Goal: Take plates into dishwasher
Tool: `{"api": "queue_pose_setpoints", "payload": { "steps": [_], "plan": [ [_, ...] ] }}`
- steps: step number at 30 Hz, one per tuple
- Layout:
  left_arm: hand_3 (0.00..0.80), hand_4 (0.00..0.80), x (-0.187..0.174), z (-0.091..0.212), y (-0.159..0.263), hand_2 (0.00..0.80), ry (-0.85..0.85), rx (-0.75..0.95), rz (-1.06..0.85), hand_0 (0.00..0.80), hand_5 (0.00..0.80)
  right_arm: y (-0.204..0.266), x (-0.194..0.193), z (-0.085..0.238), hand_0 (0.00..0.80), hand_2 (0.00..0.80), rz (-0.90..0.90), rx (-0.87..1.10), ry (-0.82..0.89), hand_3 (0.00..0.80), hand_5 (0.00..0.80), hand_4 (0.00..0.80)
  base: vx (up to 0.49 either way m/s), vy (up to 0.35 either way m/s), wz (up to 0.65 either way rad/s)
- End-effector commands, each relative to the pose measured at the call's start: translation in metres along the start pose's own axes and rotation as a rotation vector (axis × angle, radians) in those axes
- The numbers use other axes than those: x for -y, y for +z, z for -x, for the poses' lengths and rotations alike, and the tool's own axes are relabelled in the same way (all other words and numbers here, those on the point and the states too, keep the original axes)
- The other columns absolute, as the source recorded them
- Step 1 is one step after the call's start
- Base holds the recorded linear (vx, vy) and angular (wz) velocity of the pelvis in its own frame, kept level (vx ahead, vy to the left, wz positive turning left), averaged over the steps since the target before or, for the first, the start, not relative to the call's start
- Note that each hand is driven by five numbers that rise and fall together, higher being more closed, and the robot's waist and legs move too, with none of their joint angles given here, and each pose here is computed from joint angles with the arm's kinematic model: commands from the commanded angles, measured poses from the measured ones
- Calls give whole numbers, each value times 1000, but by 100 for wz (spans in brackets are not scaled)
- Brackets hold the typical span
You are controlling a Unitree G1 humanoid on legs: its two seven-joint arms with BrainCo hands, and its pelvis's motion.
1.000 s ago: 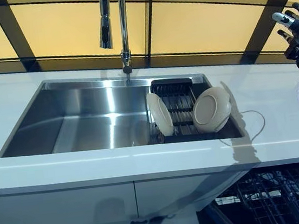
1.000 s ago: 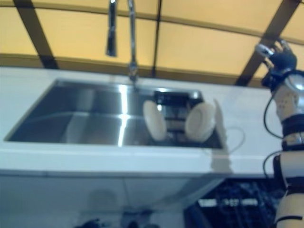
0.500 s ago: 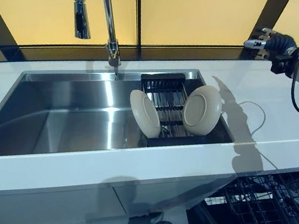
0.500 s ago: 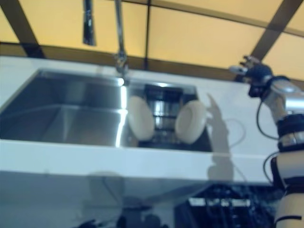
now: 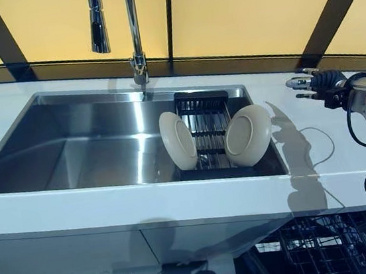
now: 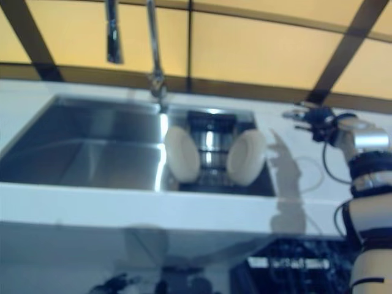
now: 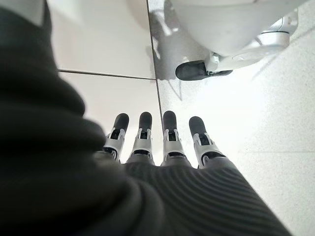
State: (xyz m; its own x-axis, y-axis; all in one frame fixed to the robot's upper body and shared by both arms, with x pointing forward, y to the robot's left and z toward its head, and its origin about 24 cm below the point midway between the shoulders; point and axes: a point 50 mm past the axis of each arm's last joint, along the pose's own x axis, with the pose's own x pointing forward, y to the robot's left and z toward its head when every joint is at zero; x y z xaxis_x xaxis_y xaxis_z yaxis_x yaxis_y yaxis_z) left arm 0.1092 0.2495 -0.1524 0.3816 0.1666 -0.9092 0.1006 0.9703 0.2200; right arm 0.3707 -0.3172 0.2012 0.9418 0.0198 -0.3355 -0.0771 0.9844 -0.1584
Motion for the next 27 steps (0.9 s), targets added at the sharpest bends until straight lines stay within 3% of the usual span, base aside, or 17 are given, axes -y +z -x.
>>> {"api": "queue_pose_setpoints", "payload": {
  "steps": [1, 27],
  "plan": [
    [0, 0, -8, 0, 2, 0, 14, 4, -38, 0, 0, 25, 6, 6, 0, 0, 31, 43, 0, 0, 0, 0, 0, 0, 0],
    [0, 0, -5, 2, -11, 0, -2, -16, -43, 0, 0, 12, -10, -2, 0, 0, 107, -87, 86, 0, 0, 0, 2, -1, 0]
  ]
}}
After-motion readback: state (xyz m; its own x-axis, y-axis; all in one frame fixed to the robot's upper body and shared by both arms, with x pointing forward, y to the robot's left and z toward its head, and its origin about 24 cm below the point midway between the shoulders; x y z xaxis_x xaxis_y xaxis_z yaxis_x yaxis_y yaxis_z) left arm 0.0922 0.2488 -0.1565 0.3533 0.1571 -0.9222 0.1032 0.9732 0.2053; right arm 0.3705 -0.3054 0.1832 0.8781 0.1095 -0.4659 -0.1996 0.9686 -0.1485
